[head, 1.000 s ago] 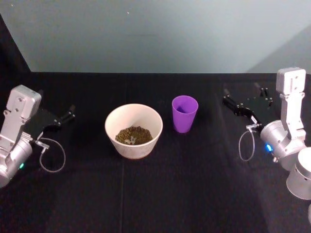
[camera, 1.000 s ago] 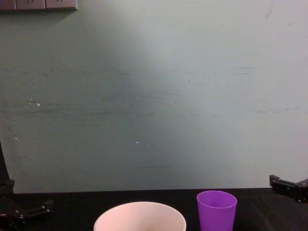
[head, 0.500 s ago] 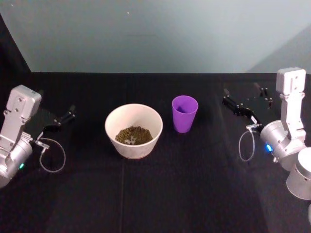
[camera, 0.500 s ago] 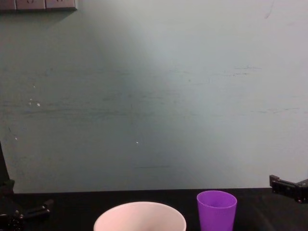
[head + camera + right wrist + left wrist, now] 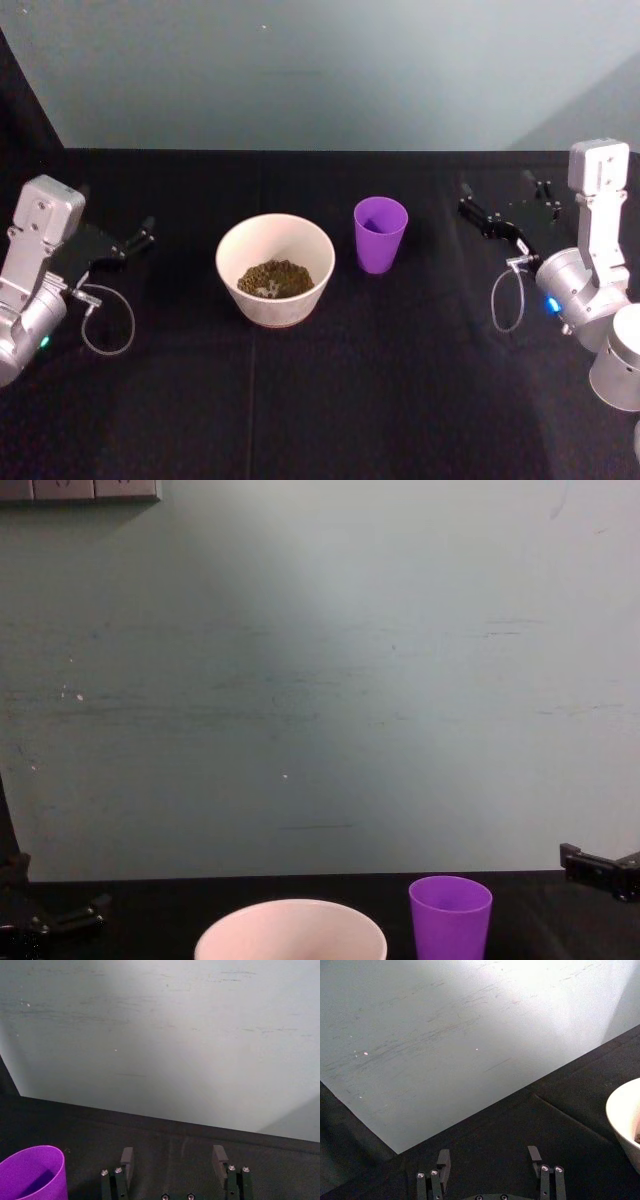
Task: Pick up the cup and pour the mung beans from the cup into the bowl.
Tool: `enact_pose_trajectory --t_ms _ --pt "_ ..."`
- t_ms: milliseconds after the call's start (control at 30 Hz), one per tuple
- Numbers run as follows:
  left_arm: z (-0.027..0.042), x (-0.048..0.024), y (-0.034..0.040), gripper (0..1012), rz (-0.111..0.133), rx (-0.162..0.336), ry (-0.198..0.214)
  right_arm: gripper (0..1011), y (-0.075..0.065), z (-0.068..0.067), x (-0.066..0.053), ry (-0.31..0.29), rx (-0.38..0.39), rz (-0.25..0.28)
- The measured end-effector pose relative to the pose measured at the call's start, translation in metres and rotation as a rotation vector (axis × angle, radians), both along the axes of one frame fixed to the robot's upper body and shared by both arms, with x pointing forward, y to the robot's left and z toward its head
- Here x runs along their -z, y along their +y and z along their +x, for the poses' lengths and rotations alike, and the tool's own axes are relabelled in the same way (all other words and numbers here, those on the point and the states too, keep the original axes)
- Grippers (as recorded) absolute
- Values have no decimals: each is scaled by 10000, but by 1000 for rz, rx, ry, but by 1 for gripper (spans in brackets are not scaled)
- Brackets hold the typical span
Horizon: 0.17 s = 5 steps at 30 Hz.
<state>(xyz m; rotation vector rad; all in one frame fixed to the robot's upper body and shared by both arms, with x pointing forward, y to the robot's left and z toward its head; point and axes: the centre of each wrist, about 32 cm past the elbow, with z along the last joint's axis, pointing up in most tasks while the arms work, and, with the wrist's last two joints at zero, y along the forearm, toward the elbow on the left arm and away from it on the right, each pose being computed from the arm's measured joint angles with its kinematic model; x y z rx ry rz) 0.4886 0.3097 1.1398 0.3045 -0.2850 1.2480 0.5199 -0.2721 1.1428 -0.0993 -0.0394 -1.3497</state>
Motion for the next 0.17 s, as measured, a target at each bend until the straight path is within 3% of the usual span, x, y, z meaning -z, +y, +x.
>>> enact_pose_trajectory --t_ms 167 --pt "0 0 0 1000 0 0 0 1003 0 0 0 0 0 0"
